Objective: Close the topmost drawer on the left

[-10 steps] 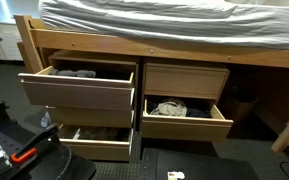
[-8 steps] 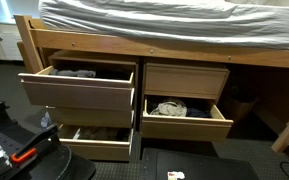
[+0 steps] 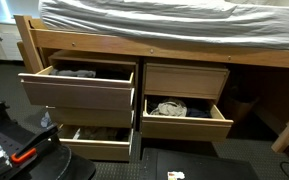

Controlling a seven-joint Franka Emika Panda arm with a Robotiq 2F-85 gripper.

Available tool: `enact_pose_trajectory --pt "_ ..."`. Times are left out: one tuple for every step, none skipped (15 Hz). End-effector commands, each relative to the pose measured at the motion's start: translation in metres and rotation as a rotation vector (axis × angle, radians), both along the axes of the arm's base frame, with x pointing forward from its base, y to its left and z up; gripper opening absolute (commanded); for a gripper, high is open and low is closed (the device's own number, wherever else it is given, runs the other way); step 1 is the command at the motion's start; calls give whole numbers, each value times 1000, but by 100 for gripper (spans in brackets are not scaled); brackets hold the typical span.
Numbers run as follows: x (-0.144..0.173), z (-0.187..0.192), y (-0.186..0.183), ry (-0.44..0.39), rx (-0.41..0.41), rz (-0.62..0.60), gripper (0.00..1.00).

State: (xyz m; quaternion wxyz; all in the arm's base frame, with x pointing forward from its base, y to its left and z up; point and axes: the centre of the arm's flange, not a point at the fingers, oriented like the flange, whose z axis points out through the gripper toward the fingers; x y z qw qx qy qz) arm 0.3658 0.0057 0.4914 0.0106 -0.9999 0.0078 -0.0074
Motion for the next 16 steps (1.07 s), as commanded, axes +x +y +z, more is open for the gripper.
enact_pose_trajectory --pt "0 0 0 0 0 0 100" --pt "0 0 0 0 0 0 100" --pt "0 0 0 0 0 0 100" --pt "15 -7 4 38 5 4 100" --pt "42 -32 11 99 14 -7 100" --pt "56 -57 17 136 11 -28 100" --pt "54 -78 17 155 1 -86 100" --pt "59 -101 18 168 -20 -143 100" --pt "69 -125 19 176 -33 -199 100" --pt "84 -146 19 188 -28 -239 100" --pt "88 -144 15 217 0 -224 100" --pt "58 -131 20 180 -25 -191 100" --pt "65 -146 19 208 -24 -199 100" --pt "72 -153 18 224 -22 -204 100" --pt "76 -155 17 227 -20 -208 100" --pt "78 -153 17 223 -19 -210 100"
